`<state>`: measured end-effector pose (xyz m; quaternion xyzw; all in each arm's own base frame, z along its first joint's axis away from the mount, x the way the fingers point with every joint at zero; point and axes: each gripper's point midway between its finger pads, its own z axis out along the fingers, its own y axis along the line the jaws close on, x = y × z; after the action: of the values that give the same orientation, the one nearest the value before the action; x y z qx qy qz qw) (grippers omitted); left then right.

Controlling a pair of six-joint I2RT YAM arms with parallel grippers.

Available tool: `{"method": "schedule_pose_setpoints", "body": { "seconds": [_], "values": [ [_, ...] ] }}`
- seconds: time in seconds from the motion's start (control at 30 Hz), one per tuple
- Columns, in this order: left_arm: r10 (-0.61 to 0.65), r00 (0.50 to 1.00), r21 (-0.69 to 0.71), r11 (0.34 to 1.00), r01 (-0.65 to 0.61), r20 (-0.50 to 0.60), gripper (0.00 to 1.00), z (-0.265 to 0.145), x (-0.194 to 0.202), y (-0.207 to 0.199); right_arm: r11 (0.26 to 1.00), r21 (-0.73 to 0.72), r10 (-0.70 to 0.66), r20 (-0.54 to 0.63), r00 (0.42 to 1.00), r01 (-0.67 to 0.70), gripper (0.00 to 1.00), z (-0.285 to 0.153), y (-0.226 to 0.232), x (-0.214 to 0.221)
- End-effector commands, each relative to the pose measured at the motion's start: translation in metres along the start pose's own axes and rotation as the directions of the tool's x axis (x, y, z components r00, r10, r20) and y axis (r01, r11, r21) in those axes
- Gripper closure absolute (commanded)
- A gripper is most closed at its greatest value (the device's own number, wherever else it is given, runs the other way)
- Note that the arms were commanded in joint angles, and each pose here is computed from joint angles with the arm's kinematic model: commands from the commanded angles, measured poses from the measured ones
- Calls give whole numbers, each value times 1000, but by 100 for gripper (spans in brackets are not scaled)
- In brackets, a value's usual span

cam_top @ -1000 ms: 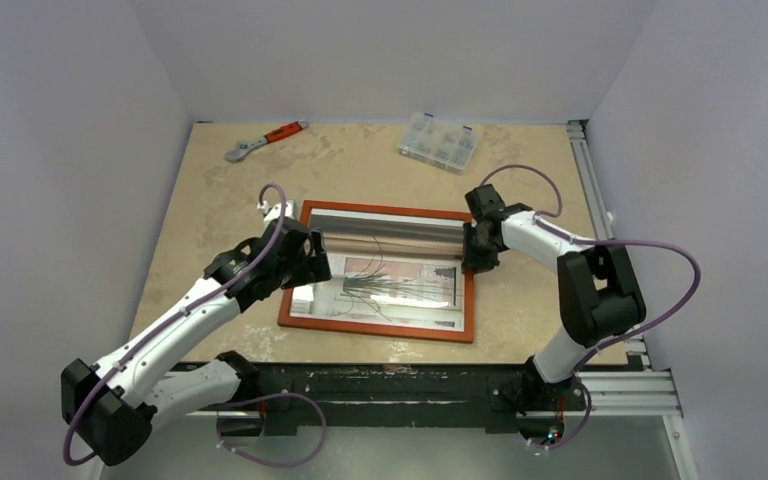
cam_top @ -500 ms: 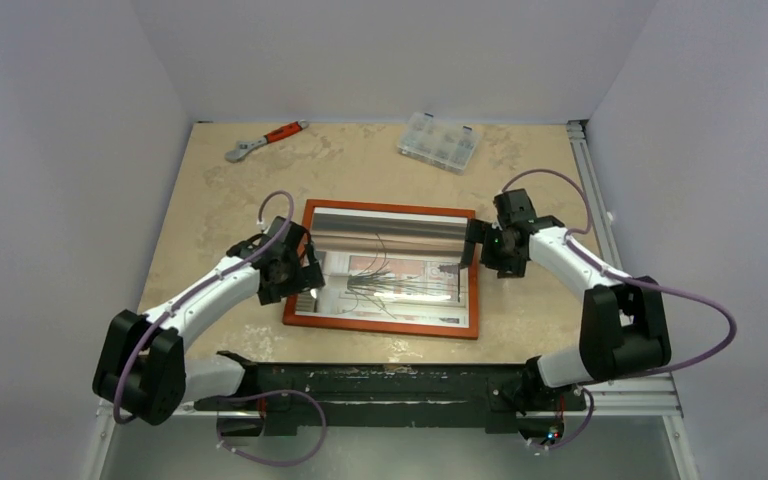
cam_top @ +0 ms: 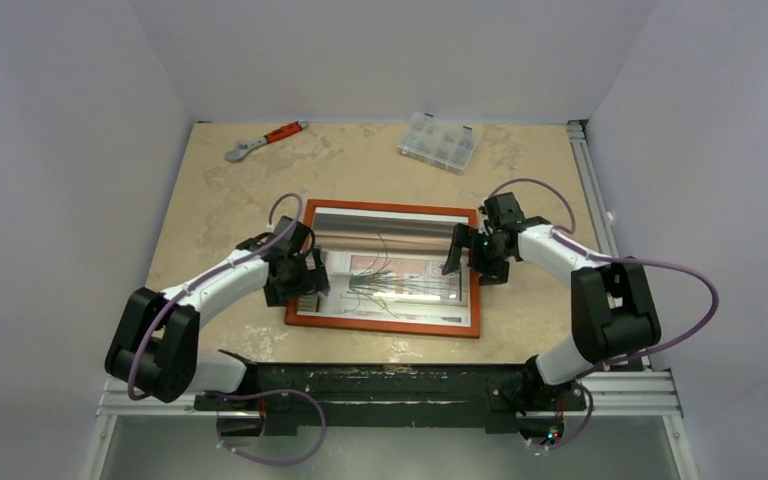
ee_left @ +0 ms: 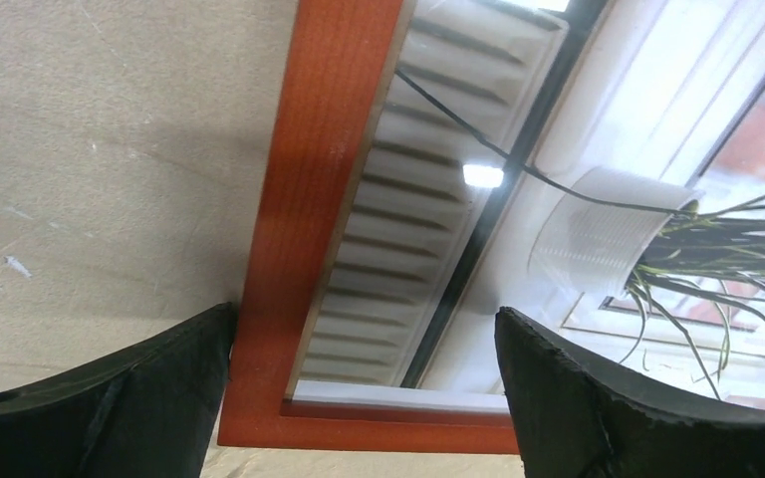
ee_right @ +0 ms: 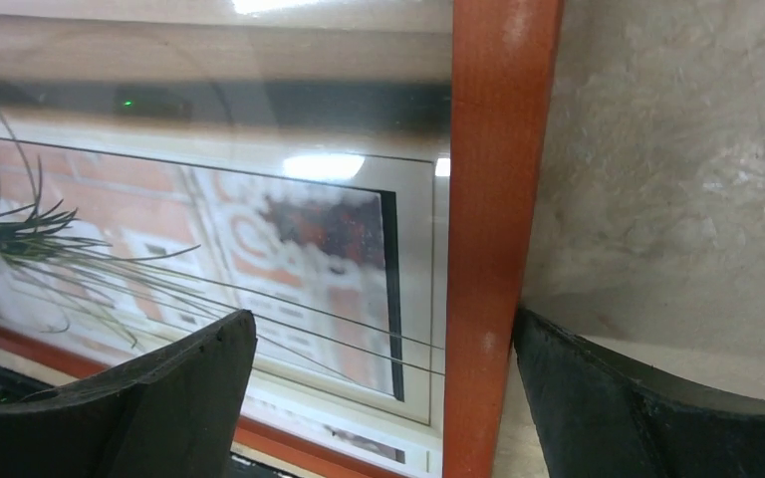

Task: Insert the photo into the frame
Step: Adjust the photo frame at the center of the board.

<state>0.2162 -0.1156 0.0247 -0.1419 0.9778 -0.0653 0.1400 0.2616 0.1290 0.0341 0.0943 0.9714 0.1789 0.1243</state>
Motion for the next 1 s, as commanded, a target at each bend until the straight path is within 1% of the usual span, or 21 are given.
{"method": "schedule_pose_setpoints", "body": {
  "seconds": [0.0, 0.13, 0.37, 0.63, 0.67, 0.8, 0.9, 0.97],
  "values": [
    [30, 997, 200, 980, -16, -65, 3, 1, 24, -35, 998, -48, -51, -35, 998, 49, 3, 18, 29, -3],
    [106, 991, 255, 963, -82, -79, 4, -11, 49, -56, 995, -29, -97, -19, 995, 96, 3, 21, 49, -24],
    [221, 968, 351, 922, -165, -123, 5, -28, 101, -100, 987, 37, -154, -18, 988, 155, 3, 32, 60, -63],
    [367, 921, 429, 858, -281, -131, 5, -44, 166, -163, 971, 43, -235, -32, 971, 237, 2, 52, 92, -79],
    [399, 907, 435, 846, -308, -132, 5, -44, 177, -171, 969, 45, -243, -32, 970, 244, 2, 54, 95, -81],
    [460, 881, 481, 801, -355, -115, 5, -49, 192, -207, 964, 43, -263, -1, 965, 263, 2, 52, 107, -90],
    [475, 871, 537, 770, -344, -124, 5, -50, 199, -225, 961, 47, -274, 27, 961, 273, 2, 40, 111, -96],
    [483, 866, 555, 759, -341, -128, 4, -51, 201, -231, 957, 81, -283, 58, 957, 278, 2, 27, 108, -102]
  ]
}}
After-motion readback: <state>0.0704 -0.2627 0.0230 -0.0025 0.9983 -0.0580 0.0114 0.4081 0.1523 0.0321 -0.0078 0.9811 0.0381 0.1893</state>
